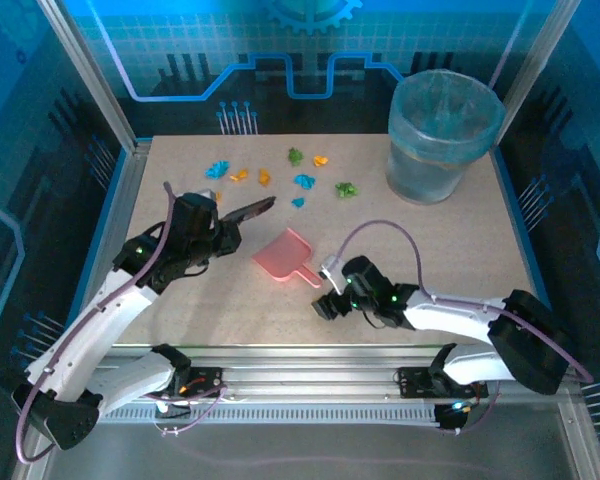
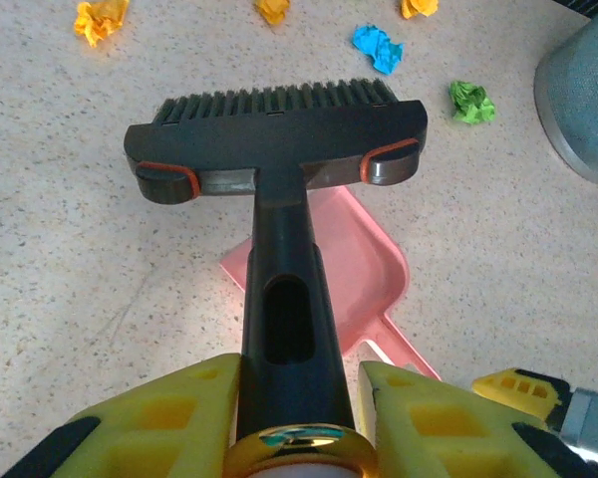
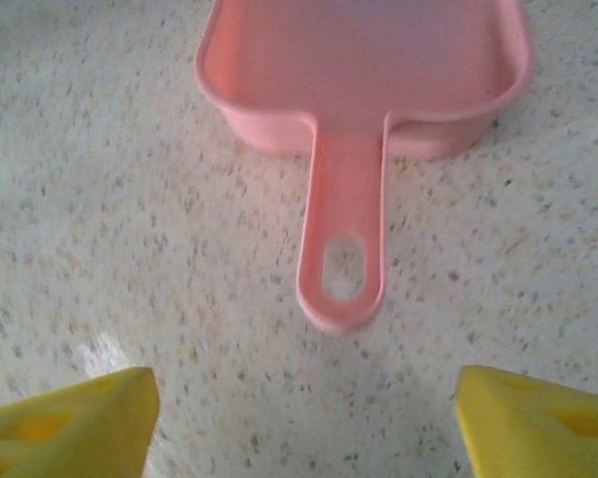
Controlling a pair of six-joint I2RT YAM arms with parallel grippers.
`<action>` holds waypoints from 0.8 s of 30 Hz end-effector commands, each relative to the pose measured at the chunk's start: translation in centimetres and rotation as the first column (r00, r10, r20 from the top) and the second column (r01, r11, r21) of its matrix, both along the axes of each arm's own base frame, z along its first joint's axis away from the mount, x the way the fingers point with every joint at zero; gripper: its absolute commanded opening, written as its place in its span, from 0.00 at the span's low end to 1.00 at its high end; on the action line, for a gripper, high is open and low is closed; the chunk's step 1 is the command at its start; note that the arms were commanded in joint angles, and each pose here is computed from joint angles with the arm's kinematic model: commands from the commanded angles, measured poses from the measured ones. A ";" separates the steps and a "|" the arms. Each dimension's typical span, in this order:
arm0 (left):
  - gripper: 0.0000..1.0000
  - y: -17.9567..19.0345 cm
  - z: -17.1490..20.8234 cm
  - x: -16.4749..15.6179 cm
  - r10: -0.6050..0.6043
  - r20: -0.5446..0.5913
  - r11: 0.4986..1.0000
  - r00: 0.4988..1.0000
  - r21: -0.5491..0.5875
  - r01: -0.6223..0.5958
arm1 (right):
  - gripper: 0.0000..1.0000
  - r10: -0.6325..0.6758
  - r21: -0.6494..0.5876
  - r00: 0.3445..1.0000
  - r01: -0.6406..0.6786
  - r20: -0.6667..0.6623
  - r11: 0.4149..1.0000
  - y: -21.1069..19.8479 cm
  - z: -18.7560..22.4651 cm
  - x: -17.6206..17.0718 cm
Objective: Sweep away the paper scraps from the table
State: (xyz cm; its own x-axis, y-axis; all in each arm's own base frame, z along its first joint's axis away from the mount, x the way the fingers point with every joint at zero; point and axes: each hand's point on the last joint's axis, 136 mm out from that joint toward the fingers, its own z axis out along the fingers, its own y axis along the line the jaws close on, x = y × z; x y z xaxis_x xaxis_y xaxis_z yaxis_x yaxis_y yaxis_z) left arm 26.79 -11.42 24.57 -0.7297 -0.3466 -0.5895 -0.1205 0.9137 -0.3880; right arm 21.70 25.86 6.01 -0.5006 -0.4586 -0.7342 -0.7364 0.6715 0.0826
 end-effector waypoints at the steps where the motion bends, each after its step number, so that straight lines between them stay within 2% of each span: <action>1: 0.00 -1.1 1.1 0.7 -0.025 0.047 0.997 0.999 -0.070 0.029 | 0.85 0.024 0.193 0.986 -0.057 0.165 0.980 1.8 4.0 0.9; 4: 0.00 -1.3 0.9 0.7 -0.030 0.039 0.996 0.999 -0.084 0.033 | 0.82 0.111 0.206 0.984 -0.138 0.139 0.969 2.4 3.8 0.2; 8: 0.00 -1.7 0.5 0.7 -0.035 0.025 0.994 0.999 -0.102 0.037 | 0.78 0.135 0.235 0.976 -0.173 0.170 0.957 3.3 3.5 0.8; 24: 0.00 -1.2 0.0 0.6 -0.027 0.027 0.995 0.999 -0.091 0.029 | 0.69 0.080 0.164 0.955 -0.131 0.284 0.978 5.0 1.4 4.8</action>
State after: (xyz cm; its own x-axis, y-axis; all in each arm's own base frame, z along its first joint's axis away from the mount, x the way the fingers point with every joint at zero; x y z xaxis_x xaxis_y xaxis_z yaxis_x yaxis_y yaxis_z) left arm 26.86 -12.61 23.84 -0.7491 -0.3601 -0.5561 -0.0983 0.8905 -0.4442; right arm 24.99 30.11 5.68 -0.2990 -0.3831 -0.8740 -0.8236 0.5662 0.0336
